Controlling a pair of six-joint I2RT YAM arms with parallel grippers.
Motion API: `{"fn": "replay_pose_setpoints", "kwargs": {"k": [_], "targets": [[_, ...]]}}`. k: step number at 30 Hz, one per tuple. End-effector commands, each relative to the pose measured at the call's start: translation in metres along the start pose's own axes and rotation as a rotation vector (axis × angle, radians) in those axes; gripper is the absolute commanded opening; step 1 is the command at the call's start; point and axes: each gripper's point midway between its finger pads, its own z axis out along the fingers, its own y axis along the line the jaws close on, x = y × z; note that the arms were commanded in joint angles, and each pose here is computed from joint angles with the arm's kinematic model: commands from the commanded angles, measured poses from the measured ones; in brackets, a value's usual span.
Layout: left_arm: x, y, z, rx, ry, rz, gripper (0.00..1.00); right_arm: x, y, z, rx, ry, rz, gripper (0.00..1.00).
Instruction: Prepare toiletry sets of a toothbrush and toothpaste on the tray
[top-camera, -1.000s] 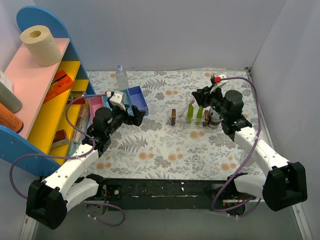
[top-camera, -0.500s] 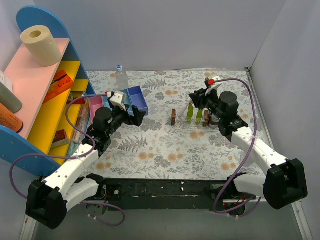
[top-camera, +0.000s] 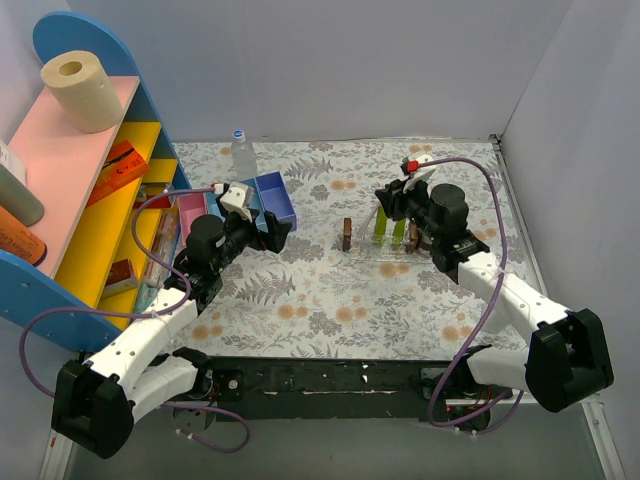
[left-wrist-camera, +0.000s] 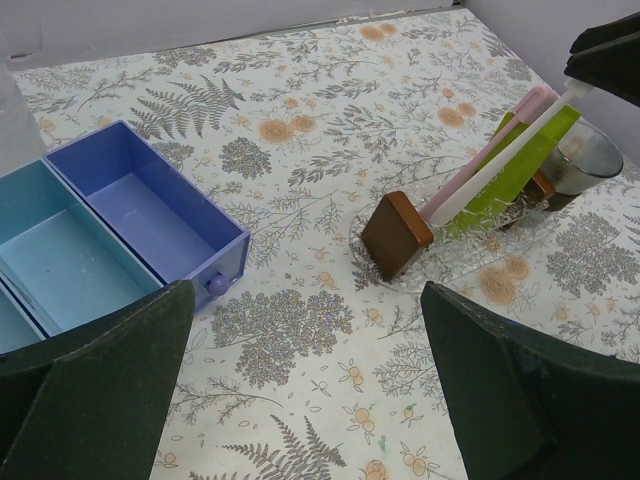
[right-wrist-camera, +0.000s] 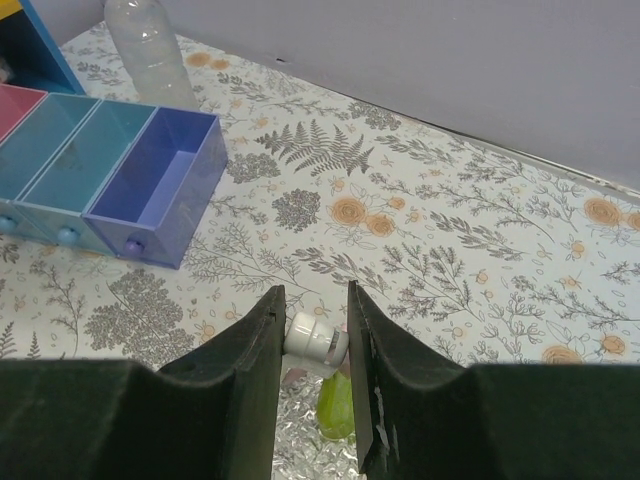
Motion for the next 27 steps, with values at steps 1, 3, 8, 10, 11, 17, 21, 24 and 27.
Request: {"fn": "replay_pose_setpoints", "kwargs": {"k": [1, 3, 8, 10, 11, 17, 21, 24, 27], "targets": [[-0.007, -0.001, 0.0, 0.0, -0.017, 0.022, 0.98, -0.01, -0.005, 0.004, 0.027, -0.042, -0.02, 0.01], [-0.006, -0.001, 0.0, 0.0, -0.016, 0.022, 0.98, -0.01, -0.005, 0.004, 0.027, -0.045, -0.016, 0.01], [-0.007, -0.001, 0.0, 0.0, -0.017, 0.026, 0.98, -0.005, -0.005, 0.007, 0.03, -0.04, 0.01, 0.01], [-0.007, -0.002, 0.0, 0.002, -0.017, 0.027, 0.98, -0.004, -0.005, 0.008, 0.033, -0.038, 0.015, 0.01], [-0.007, -0.001, 0.0, 0.0, -0.017, 0.027, 0.98, -0.003, -0.006, 0.008, 0.034, -0.037, 0.016, 0.01], [-0.007, -0.001, 0.0, 0.0, -0.016, 0.03, 0.98, 0.006, -0.007, 0.01, 0.045, -0.032, 0.043, 0.01], [-0.007, -0.001, 0.0, -0.002, -0.015, 0.035, 0.98, 0.008, -0.006, 0.01, 0.043, -0.032, 0.054, 0.01], [-0.007, -0.001, 0.0, -0.003, -0.016, 0.035, 0.98, 0.009, -0.005, 0.009, 0.04, -0.032, 0.057, 0.01], [-0.007, -0.001, 0.0, 0.0, -0.014, 0.036, 0.98, 0.009, -0.006, 0.008, 0.043, -0.035, 0.058, 0.01]]}}
